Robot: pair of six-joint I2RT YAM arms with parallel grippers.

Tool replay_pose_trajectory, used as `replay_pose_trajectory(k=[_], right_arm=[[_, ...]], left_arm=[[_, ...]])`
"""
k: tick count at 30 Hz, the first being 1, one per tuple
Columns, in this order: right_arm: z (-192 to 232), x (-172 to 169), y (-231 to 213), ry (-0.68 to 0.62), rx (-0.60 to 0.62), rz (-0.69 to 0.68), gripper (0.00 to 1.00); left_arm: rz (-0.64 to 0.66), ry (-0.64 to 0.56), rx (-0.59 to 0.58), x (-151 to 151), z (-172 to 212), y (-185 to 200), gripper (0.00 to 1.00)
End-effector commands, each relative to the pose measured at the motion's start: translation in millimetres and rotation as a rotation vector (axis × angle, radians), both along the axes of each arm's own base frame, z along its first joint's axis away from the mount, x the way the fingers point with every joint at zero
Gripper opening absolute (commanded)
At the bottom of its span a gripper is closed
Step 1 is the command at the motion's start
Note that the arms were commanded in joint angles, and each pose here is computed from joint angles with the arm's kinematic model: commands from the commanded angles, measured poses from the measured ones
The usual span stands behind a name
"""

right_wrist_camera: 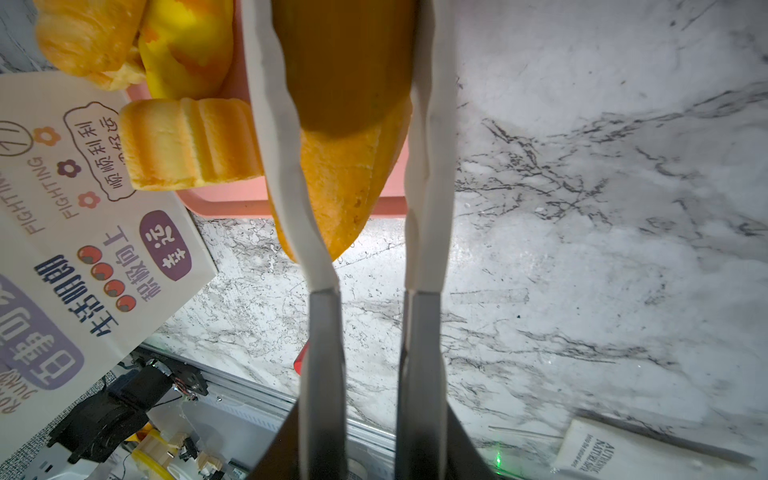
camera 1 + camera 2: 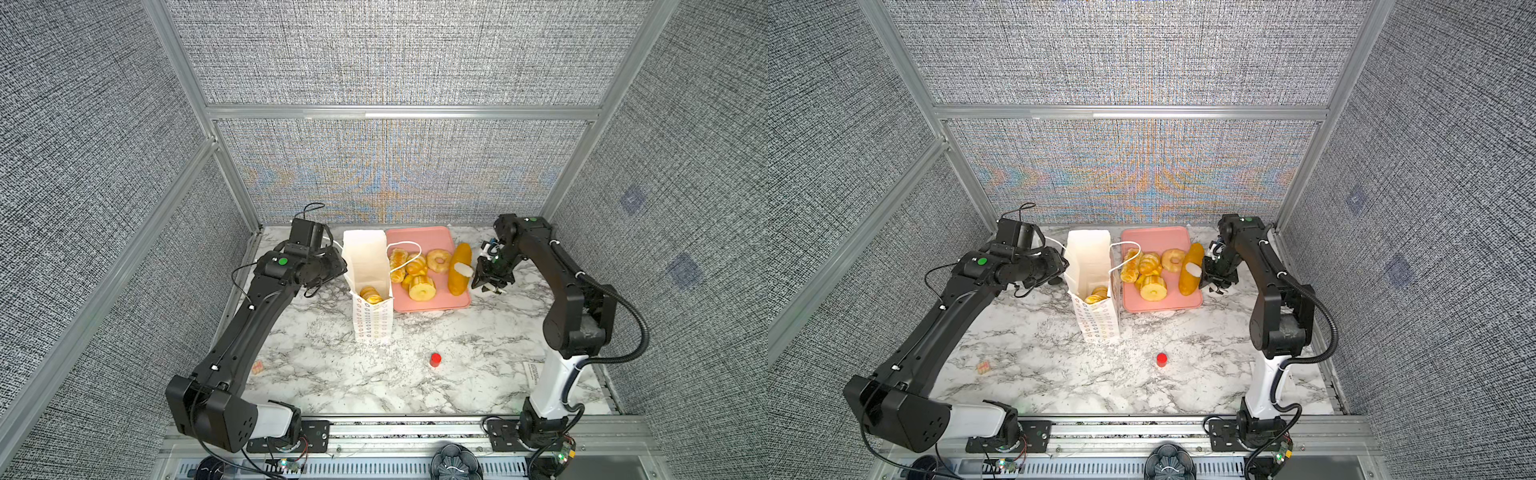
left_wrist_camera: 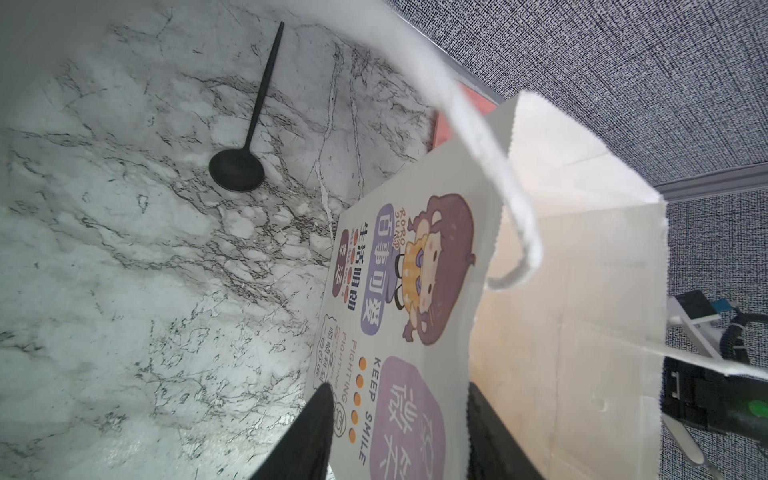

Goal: Place the fake bread into the paper bag
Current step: 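Pinch the second long yellow loaf with the tongs in the right gripper, then lift the yellow loaf upright with the tongs above the tray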

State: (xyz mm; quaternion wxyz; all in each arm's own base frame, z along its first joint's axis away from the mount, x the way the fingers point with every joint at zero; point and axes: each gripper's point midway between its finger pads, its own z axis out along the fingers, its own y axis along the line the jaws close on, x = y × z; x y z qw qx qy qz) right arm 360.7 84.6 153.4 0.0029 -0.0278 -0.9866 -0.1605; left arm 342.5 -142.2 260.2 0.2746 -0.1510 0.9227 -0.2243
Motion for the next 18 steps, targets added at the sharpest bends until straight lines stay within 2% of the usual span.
replay_pose_trajectory(k=[1, 7, 18], right_arm=[[12, -5, -1, -0.018, 0.001, -0.001, 0.35], [38, -11, -2, -0.077, 0.007, -0.017, 0.34], [99, -19, 12, -0.216, 0.108, -0.032, 0.34]], left_arm=[[-0.014, -0.017, -0.007, 2, 5, -2, 0.49], [-0.035, -0.019, -0.027, 4, 7, -8, 0.39], [-0.064, -0.03, -0.06, 8, 14, -16, 0.09]])
